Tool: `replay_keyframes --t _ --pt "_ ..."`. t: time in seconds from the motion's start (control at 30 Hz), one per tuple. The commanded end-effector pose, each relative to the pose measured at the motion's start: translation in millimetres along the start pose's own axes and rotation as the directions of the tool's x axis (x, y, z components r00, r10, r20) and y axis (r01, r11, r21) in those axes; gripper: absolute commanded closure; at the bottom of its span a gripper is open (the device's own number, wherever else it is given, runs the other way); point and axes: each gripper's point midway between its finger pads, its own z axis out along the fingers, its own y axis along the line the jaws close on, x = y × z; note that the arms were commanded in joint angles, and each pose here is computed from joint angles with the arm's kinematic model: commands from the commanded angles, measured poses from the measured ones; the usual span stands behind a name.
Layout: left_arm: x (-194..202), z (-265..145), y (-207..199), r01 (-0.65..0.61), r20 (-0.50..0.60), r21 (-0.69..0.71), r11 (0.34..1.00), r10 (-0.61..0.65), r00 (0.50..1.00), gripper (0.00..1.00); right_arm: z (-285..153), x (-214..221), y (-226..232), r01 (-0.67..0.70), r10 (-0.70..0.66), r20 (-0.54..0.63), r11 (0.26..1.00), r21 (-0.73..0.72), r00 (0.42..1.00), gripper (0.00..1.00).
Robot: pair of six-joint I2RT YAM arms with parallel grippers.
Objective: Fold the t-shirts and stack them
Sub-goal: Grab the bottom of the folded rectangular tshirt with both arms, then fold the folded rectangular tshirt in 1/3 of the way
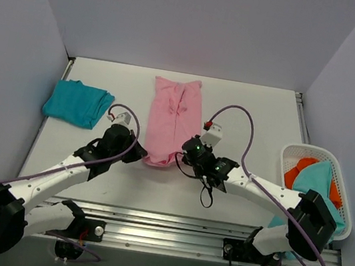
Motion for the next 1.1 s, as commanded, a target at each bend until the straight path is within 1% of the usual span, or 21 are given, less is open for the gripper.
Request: replay_keyframes --t 0.0,0.13,0.2,0.27,0.3,0.37,0.4,0.43,0.47,0.5,0.53,0.57,0.63,0.7,0.77,0.83,0.87,0.9,0.97,1.0,1.07 --pt "-48 7 -41 -0.013 0.087 0.121 0.993 0.003 0.996 0.98 14 -24 2 0.065 -0.067 0.033 0.996 0.054 0.997 1.0" --pt "-75 33 -40 0.001 0.096 0.101 0.995 -0.011 0.995 0.98 34 -37 10 0.083 -0.086 0.033 0.994 0.069 0.996 1.0" --pt "-99 40 -43 0.016 0.136 0.092 0.996 -0.029 0.99 0.98 48 -44 13 0.079 -0.082 0.034 0.994 0.074 0.996 1.0" --pt "-111 62 -44 0.01 0.143 0.1 0.995 -0.025 0.989 0.98 60 -52 15 0.083 -0.086 0.04 0.993 0.079 0.995 1.0" --pt "-134 65 -52 0.014 0.169 0.112 0.994 -0.033 0.985 0.98 78 -50 5 0.088 -0.092 0.027 0.99 0.114 0.995 1.0" --pt "-135 100 -40 0.014 0.112 0.081 0.997 -0.023 0.993 0.98 102 -66 11 0.066 -0.069 0.025 0.992 0.106 0.997 1.0" --pt "-146 125 -31 0.031 0.097 0.062 0.998 -0.037 0.995 0.98 132 -60 -12 0.061 -0.059 -0.014 0.983 0.174 0.998 1.0" --pt "-155 139 -33 0.025 0.096 0.092 0.995 -0.034 0.995 0.97 145 -79 5 0.032 -0.031 -0.007 0.99 0.141 0.999 1.0" --pt "-158 154 -29 0.035 0.074 0.101 0.994 -0.043 0.996 0.93 174 -63 -7 0.066 -0.057 -0.055 0.982 0.175 0.997 1.0" --pt "-165 185 -21 0.062 0.025 0.125 0.99 -0.066 0.998 0.74 191 -75 -15 0.046 -0.037 -0.047 0.979 0.2 0.998 0.87" --pt "-168 199 -19 0.075 0.004 0.142 0.987 -0.076 0.997 0.17 202 -101 -2 0.034 -0.028 -0.033 0.98 0.194 0.999 0.65" --pt "-170 213 -15 0.096 -0.016 0.143 0.985 -0.094 0.995 0.06 228 -87 -18 0.061 -0.045 -0.072 0.966 0.251 0.996 0.14" --pt "-180 240 -5 0.12 -0.038 0.138 0.983 -0.116 0.993 0.06 241 -104 -30 0.058 -0.033 -0.084 0.951 0.305 0.996 0.01" --pt "-184 246 -3 0.123 -0.041 0.127 0.984 -0.118 0.992 0.06 242 -136 -19 0.038 -0.032 -0.024 0.954 0.296 0.999 0.0" --pt "-192 238 -6 0.09 -0.012 0.132 0.987 -0.089 0.996 0.06 220 -160 -17 0.02 -0.031 0.028 0.95 0.31 0.999 0.0" --pt "-212 218 -15 0.062 0.042 0.149 0.987 -0.069 0.997 0.06 202 -174 -13 0.004 -0.028 0.076 0.955 0.296 0.997 0.0" --pt "-212 212 -10 0.068 0.045 0.146 0.987 -0.076 0.996 0.06 182 -179 -17 -0.002 -0.028 0.093 0.954 0.301 0.995 0.0" --pt "-226 193 -21 0.059 0.08 0.171 0.983 -0.074 0.994 0.06 171 -183 -21 -0.01 -0.028 0.116 0.951 0.31 0.993 0.0" --pt "-242 171 -17 0.064 0.13 0.166 0.984 -0.086 0.988 0.06 138 -200 -16 -0.036 -0.014 0.17 0.957 0.288 0.985 0.0" --pt "-247 150 -21 0.058 0.158 0.169 0.984 -0.085 0.984 0.06 131 -188 -31 -0.026 -0.027 0.158 0.945 0.327 0.987 0.0" --pt "-249 131 -18 0.036 0.196 0.131 0.991 -0.062 0.979 0.06 99 -199 -29 -0.066 0.004 0.209 0.955 0.291 0.978 0.0"
